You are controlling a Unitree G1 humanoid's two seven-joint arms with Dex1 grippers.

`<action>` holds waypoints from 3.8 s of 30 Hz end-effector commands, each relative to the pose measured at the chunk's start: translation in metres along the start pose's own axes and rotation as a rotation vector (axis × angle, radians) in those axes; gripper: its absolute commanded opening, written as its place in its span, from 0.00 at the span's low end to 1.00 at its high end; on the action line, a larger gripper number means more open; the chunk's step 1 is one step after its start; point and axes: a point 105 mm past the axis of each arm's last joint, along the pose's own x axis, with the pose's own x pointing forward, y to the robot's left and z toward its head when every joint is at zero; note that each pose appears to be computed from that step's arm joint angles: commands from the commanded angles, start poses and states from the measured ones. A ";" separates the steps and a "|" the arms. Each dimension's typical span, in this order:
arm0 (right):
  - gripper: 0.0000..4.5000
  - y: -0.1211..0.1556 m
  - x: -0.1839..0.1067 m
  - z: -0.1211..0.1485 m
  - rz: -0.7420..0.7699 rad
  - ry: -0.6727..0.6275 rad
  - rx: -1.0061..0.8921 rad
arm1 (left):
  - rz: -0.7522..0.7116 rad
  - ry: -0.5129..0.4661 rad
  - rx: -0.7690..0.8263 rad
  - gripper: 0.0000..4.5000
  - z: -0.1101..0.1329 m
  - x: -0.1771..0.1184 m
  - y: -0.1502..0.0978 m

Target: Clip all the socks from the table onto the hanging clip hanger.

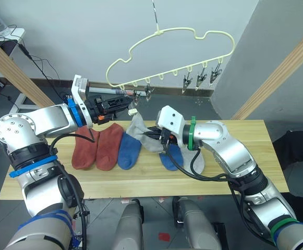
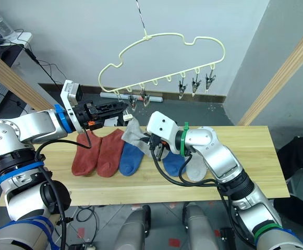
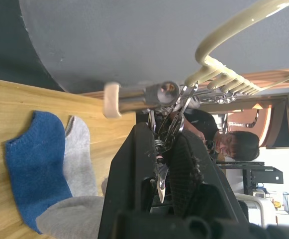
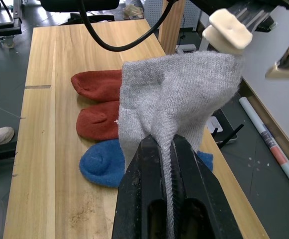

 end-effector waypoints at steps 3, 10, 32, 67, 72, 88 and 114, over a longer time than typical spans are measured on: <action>0.01 0.005 -0.004 0.020 0.023 -0.064 -0.048 | -0.001 -0.021 0.033 0.07 0.005 -0.003 -0.005; 0.01 0.009 -0.003 0.024 0.038 -0.075 -0.053 | 0.006 -0.027 0.035 0.07 0.006 -0.004 -0.004; 0.01 0.014 -0.001 0.031 0.060 -0.090 -0.068 | 0.019 -0.023 0.040 0.07 0.004 -0.002 -0.001; 0.01 0.008 0.007 0.012 0.039 -0.036 -0.074 | 0.009 -0.029 0.052 0.07 0.004 -0.004 -0.004; 0.01 0.004 0.006 0.021 0.032 -0.058 -0.085 | 0.013 -0.025 0.055 0.07 0.003 -0.005 -0.003; 0.01 0.000 0.005 0.027 0.015 -0.057 -0.097 | 0.024 -0.016 0.058 0.07 0.001 -0.003 -0.001; 0.01 -0.005 0.012 0.021 0.021 0.031 -0.028 | 0.031 -0.026 0.064 0.07 0.002 -0.002 0.000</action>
